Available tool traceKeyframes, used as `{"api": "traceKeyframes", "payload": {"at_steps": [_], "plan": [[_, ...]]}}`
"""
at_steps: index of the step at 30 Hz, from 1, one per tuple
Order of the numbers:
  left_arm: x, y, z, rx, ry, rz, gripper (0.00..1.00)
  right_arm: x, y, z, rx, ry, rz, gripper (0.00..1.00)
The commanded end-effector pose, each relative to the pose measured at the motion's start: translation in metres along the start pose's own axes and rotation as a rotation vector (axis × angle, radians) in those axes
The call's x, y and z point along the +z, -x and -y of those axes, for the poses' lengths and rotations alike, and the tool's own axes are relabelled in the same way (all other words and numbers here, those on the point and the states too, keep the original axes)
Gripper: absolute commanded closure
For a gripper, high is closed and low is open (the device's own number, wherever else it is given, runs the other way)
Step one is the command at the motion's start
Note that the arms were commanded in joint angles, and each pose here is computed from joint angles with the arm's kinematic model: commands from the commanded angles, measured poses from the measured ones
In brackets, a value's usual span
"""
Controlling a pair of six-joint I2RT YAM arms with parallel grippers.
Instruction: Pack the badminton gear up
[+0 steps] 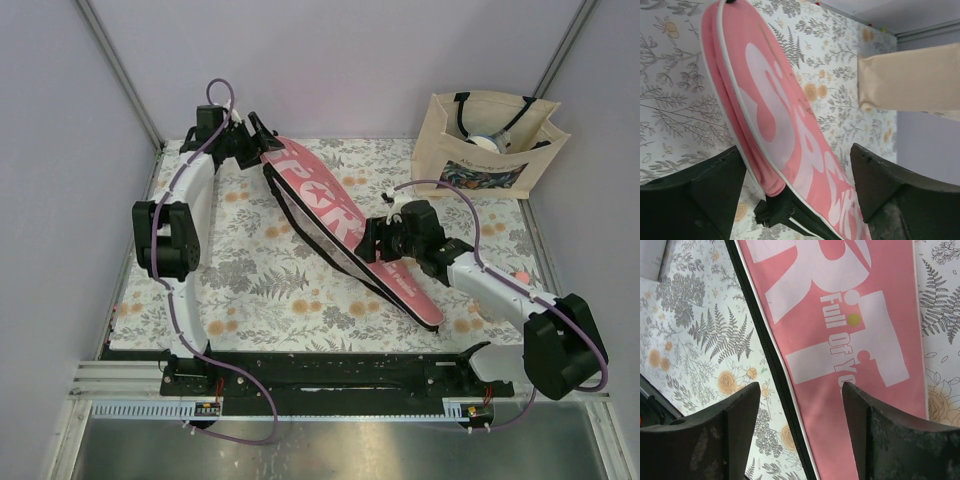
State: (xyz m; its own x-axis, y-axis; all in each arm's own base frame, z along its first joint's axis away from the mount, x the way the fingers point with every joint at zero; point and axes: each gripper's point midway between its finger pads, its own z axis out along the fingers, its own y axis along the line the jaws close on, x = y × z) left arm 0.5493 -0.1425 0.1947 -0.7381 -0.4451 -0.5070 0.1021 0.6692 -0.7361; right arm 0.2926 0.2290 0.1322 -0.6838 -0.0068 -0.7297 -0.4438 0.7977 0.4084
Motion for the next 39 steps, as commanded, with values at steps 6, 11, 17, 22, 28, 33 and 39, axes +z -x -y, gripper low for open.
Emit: {"api": "traceKeyframes", "payload": {"at_steps": [6, 11, 17, 22, 28, 33, 39], "plan": [[-0.060, 0.042, -0.005, 0.221, 0.377, 0.180, 0.01, -0.019, 0.040, -0.007, 0.055, -0.054, 0.102, 0.19], [-0.101, 0.018, 0.013, 0.298, 0.470, 0.165, 0.01, -0.054, 0.047, -0.017, 0.065, -0.061, 0.108, 0.01], [-0.144, -0.065, 0.098, 0.420, 0.219, 0.133, 0.01, -0.092, 0.038, -0.024, 0.081, -0.066, 0.100, 0.00], [-0.192, -0.125, 0.142, 0.476, -0.013, 0.172, 0.01, -0.125, 0.049, -0.042, 0.105, -0.009, 0.182, 0.00], [-0.227, -0.180, 0.133, 0.473, -0.119, 0.163, 0.01, -0.164, 0.058, -0.051, 0.093, 0.007, 0.280, 0.01], [-0.253, -0.208, 0.122, 0.469, -0.143, 0.155, 0.01, -0.185, 0.057, -0.049, 0.110, 0.002, 0.362, 0.00], [-0.264, -0.217, 0.120, 0.461, -0.156, 0.165, 0.01, -0.184, 0.048, -0.052, 0.150, 0.036, 0.355, 0.00]]}}
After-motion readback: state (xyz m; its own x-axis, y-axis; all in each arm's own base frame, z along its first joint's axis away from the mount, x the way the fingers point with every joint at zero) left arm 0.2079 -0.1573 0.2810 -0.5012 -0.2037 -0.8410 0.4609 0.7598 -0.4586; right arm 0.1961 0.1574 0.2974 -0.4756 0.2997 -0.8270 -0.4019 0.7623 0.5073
